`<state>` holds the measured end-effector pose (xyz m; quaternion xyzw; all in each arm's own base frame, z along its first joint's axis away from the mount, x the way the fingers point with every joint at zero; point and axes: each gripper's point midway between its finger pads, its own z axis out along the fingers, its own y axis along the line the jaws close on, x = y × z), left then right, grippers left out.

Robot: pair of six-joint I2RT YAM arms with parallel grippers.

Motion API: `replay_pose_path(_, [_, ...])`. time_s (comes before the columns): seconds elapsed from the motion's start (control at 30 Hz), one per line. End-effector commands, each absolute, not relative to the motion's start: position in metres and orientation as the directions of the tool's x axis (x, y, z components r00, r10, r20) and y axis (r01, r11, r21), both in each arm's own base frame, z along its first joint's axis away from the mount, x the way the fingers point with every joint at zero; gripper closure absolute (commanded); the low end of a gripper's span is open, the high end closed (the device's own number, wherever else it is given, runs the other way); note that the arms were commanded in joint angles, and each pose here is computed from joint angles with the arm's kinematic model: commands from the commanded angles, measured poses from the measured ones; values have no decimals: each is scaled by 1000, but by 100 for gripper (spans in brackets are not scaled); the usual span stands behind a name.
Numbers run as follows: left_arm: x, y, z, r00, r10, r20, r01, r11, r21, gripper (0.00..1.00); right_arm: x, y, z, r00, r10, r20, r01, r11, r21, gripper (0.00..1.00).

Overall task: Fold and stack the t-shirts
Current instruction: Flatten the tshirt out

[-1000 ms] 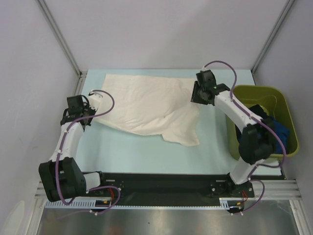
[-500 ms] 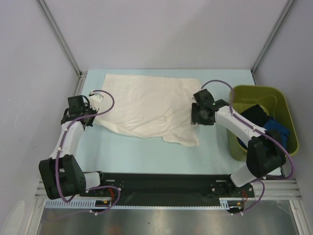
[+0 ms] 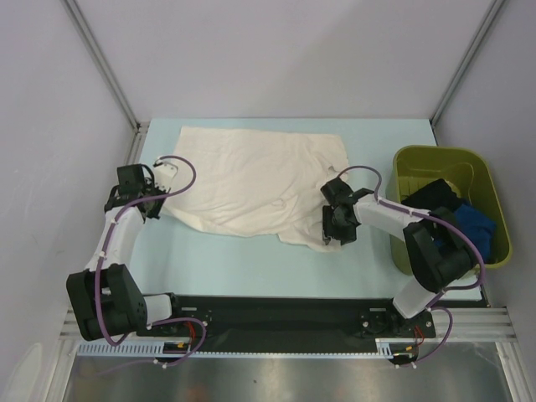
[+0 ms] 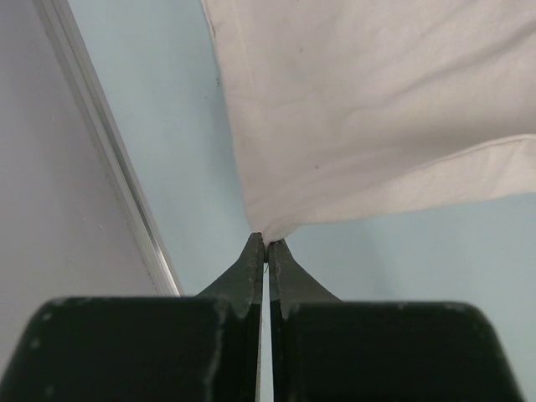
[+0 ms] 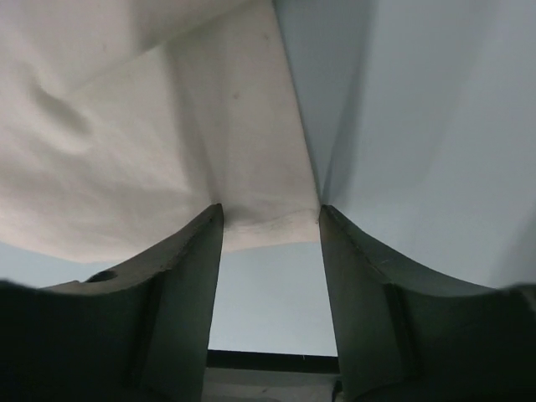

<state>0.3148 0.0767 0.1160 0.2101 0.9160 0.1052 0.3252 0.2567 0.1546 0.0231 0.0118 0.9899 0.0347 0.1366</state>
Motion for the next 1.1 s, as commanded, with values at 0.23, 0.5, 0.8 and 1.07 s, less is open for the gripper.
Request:
replay_pose_path(0.23, [319, 74, 153, -650, 449, -613, 296, 893, 339, 100, 239, 158, 21, -967, 57, -249, 28, 992, 120, 99])
replay_pose_path(0.5, [268, 52, 165, -626, 523, -578, 434, 850, 299, 100, 193, 139, 134, -935, 153, -320, 80, 970, 232, 100])
replay_pose_path(0.8, [269, 34, 293, -499, 479, -722, 413, 864, 288, 100, 239, 97, 343, -689, 286, -666, 80, 943, 322, 100])
replay_pose_path(1.07, [367, 57, 425, -323, 307, -895, 175, 949, 263, 100, 386, 100, 431, -436, 322, -840, -53, 923, 381, 100])
